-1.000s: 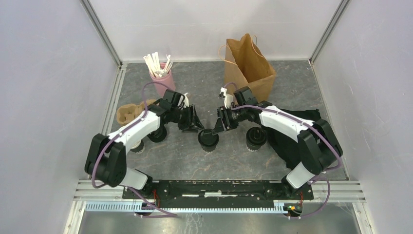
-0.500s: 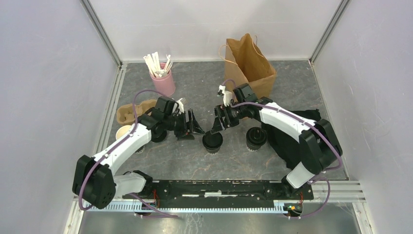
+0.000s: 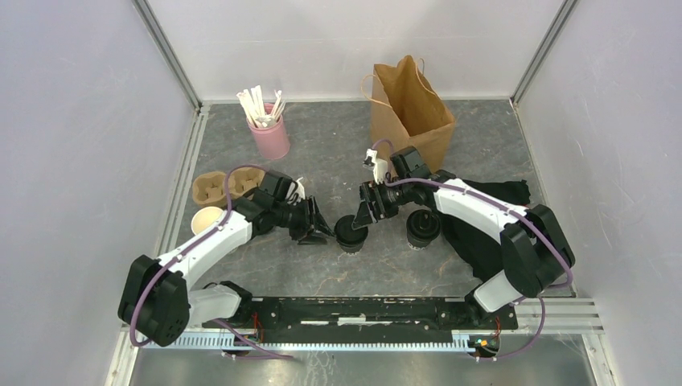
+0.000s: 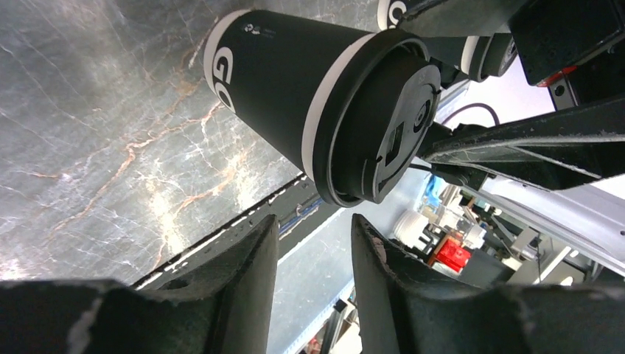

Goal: Pack the takeout coffee

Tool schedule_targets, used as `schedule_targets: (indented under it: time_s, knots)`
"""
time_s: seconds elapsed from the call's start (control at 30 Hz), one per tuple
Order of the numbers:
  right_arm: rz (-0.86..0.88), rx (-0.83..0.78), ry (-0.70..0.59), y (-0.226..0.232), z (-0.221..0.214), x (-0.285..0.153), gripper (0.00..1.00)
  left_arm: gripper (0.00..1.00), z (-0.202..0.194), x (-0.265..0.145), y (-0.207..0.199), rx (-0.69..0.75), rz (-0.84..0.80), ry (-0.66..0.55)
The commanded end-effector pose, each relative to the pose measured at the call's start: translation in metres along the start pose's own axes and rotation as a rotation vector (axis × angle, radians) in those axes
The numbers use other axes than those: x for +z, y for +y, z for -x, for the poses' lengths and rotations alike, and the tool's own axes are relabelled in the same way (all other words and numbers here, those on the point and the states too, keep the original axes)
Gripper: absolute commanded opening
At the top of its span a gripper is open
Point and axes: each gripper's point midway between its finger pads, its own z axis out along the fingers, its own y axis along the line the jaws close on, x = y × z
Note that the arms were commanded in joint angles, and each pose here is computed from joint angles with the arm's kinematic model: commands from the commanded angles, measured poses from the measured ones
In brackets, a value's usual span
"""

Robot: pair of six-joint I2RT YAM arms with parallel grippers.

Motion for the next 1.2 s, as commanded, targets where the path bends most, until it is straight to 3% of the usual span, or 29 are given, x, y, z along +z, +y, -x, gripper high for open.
schedule_targets:
  time_s: [0.0, 0.2, 0.4, 0.83, 0.97, 1.17]
  knots:
    - [0.044, -0.015, -0.019, 0.004, 0.002, 0.005, 0.8, 0.49, -0.003, 0.002, -0.013, -0.02, -0.06, 0.023]
    - [0.043, -0.011, -0.004, 0.0, -0.003, 0.011, 0.79, 0.49, 0.004, 0.01, -0.013, -0.013, -0.046, 0.025]
    - [0.004, 0.019, -0.017, -0.011, -0.008, 0.015, 0.77, 0.46, 0.004, 0.018, 0.011, 0.002, 0.067, 0.039]
    - [-0.198, 0.089, 0.07, -0.079, -0.082, 0.029, 0.75, 0.45, -0.045, 0.029, 0.14, -0.063, 0.548, 0.09]
    - [-0.192, 0.068, 0.069, -0.07, -0.071, 0.022, 0.75, 0.46, -0.03, 0.029, 0.113, -0.018, 0.474, 0.057]
    - [-0.075, 0.015, 0.037, -0.027, -0.037, 0.01, 0.79, 0.54, 0.016, 0.003, 0.004, 0.136, 0.177, -0.116]
